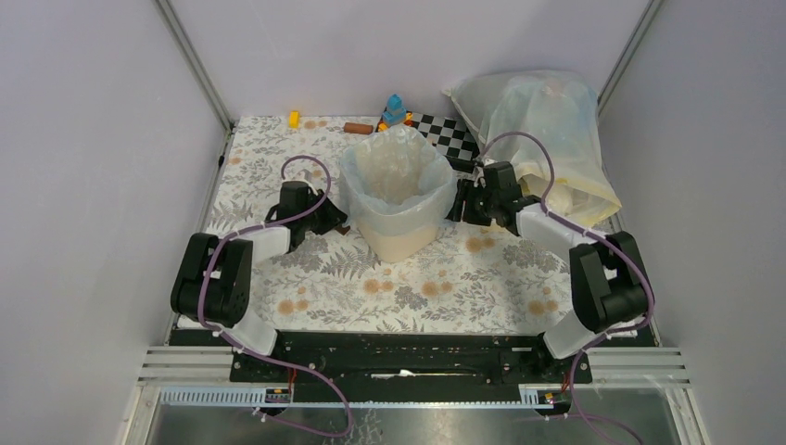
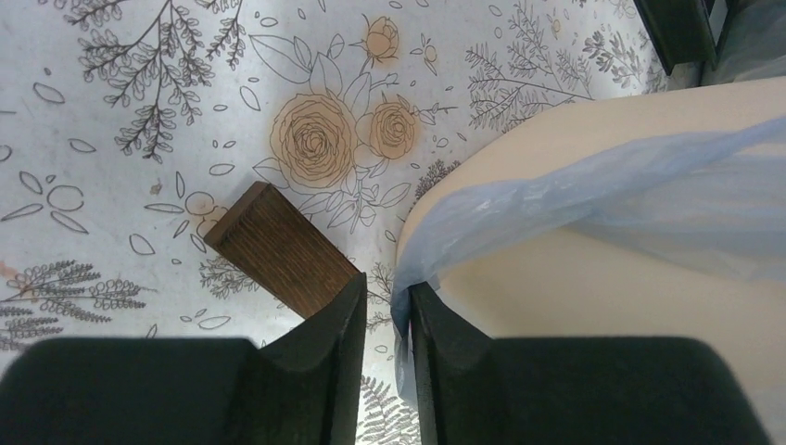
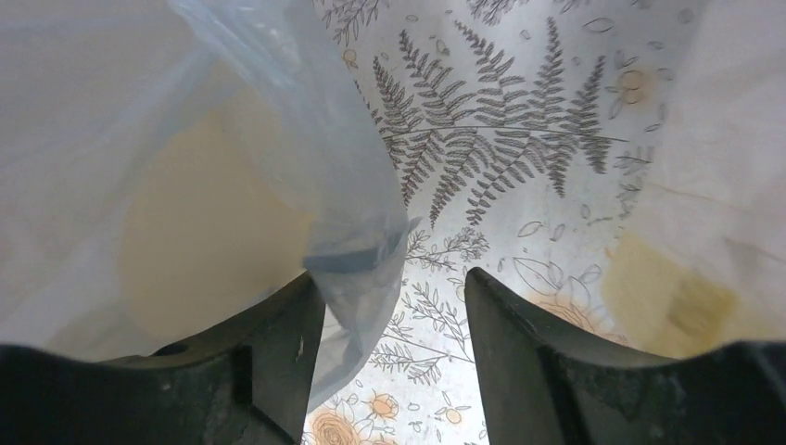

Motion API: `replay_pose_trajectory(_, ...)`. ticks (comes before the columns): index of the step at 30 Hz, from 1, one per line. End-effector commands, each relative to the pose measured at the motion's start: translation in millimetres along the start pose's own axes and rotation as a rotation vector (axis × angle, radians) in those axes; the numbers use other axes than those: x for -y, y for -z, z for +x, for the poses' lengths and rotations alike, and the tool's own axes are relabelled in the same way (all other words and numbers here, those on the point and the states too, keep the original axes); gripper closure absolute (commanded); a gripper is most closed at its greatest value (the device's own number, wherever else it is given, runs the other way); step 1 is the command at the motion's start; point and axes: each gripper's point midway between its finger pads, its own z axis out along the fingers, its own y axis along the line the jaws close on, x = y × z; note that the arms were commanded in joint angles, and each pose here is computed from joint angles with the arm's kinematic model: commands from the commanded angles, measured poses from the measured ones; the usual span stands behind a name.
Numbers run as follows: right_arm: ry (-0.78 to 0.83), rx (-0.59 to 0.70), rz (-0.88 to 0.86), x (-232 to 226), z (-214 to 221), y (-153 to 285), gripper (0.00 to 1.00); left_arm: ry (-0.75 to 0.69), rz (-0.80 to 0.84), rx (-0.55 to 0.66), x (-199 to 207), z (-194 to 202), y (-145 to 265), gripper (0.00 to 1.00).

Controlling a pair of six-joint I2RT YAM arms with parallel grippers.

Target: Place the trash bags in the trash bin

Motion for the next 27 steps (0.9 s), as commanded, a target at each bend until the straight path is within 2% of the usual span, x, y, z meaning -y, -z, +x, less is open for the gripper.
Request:
replay_pose_trajectory(1, 0.070, 0.159, 0.086, -4, -47, 45, 0.34, -0.076, 0.019, 0.115, 20, -33, 19, 0.68)
replay_pose_trajectory(4, 0.095, 0.228, 0.222, 6, -71, 78, 0.31, -0.089, 0.017, 0.160, 26, -42, 32, 0.61)
replay_pose_trajectory(7, 0.127, 0.323, 0.266, -3, -101, 116, 0.32, -0.100, -0.001, 0.187, 27, -46, 43, 0.59)
replay_pose_trajectory(11, 0.192, 0.405, 0.198, -38, -133, 159, 0.43, -0.113, -0.004, 0.214, 29, -48, 56, 0.57)
replay_pose_trajectory(13, 0.240, 0.412, 0.138, -65, -146, 174, 0.55, -0.117, 0.002, 0.227, 30, -48, 61, 0.55)
replay_pose_trajectory(15, 0.302, 0.380, 0.092, -89, -148, 175, 0.87, -0.126, 0.019, 0.241, 34, -48, 65, 0.55)
replay_pose_trajectory(16, 0.333, 0.369, 0.070, -103, -147, 175, 0.98, -0.127, 0.028, 0.251, 36, -49, 67, 0.54)
replay_pose_trajectory(22, 0.535, 0.234, -0.040, -177, -118, 148, 1.00, -0.166, 0.114, 0.291, 49, -45, 79, 0.52)
replay_pose_trajectory(27, 0.630, 0.083, -0.038, -196, -93, 108, 1.00, -0.180, 0.140, 0.286, 53, -34, 81, 0.51)
